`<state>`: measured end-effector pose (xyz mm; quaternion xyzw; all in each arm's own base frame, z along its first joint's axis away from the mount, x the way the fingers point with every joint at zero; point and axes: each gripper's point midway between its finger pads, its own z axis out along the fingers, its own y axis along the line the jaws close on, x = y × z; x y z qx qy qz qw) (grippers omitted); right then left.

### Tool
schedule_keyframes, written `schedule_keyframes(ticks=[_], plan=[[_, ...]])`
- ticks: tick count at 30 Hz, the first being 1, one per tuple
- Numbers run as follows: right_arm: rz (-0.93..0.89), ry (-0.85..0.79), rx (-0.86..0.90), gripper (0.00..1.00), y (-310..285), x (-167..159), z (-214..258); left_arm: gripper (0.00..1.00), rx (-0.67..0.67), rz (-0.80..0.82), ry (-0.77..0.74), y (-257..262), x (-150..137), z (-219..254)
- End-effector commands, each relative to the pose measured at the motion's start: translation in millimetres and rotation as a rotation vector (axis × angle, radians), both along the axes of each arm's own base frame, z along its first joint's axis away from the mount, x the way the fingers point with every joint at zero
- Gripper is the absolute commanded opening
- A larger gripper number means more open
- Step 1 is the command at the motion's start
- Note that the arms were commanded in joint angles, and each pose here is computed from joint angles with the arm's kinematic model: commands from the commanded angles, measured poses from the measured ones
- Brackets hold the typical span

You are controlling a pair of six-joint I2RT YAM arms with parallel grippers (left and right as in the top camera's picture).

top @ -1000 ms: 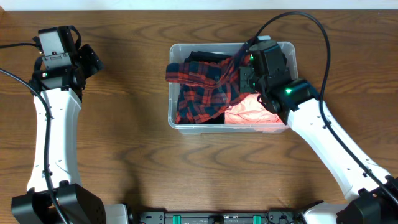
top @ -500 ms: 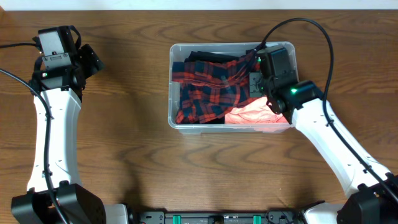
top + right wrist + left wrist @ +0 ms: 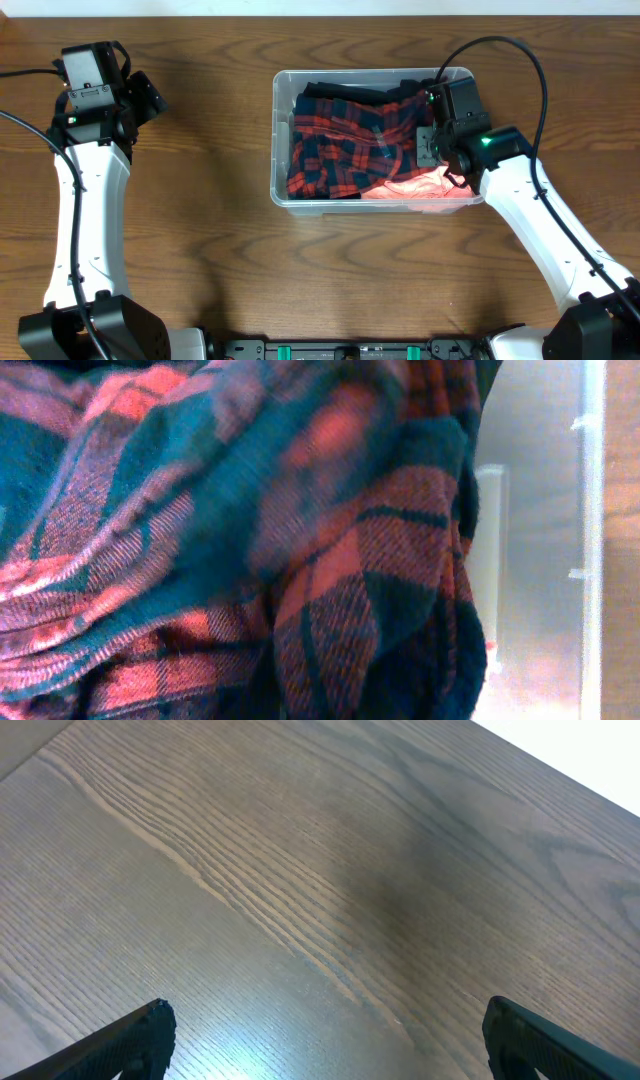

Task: Pack container
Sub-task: 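Lower the plaid shirt onto the bin's clothes and release, then push the plaid shirt's edges down into the bin with the right gripper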

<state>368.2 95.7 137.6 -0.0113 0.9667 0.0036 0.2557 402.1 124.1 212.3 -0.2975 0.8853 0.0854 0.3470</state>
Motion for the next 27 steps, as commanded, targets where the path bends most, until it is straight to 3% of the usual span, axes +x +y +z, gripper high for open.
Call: schedule_keyframes(ticks=[1, 4, 8, 10, 21, 24, 25, 27], plan=[[0.004, 0.055, -0.023, 0.12, -7.0, -12.5, -5.6, 0.98, 0.011, 0.01, -0.003, 3.2, -1.7, 3.2], [0.005, 0.091, -0.035, 0.61, -9.7, -20.6, -9.4, 0.98, 0.011, 0.01, -0.003, 3.4, -1.8, 3.2], [0.046, 0.087, -0.056, 0.84, -9.5, -19.7, -9.0, 0.98, 0.011, 0.01, -0.003, 3.4, -1.8, 3.2], [0.082, 0.056, -0.07, 0.87, -8.2, -13.6, -4.6, 0.98, 0.011, 0.01, -0.003, 3.2, -1.7, 3.2], [0.159, -0.244, -0.051, 0.89, 3.9, 24.1, 88.9, 0.98, 0.011, 0.01, -0.003, 3.2, -1.7, 3.2], [0.156, -0.292, -0.039, 0.83, 5.9, 30.1, 99.0, 0.98, 0.011, 0.01, -0.003, 3.2, -1.7, 3.2], [0.156, -0.293, -0.038, 0.75, 6.3, 30.9, 98.7, 0.98, 0.011, 0.01, -0.003, 3.4, -1.8, 3.2], [0.156, -0.288, -0.04, 0.4, 6.9, 33.0, 95.6, 0.98, 0.011, 0.01, -0.003, 3.2, -1.7, 3.2]])
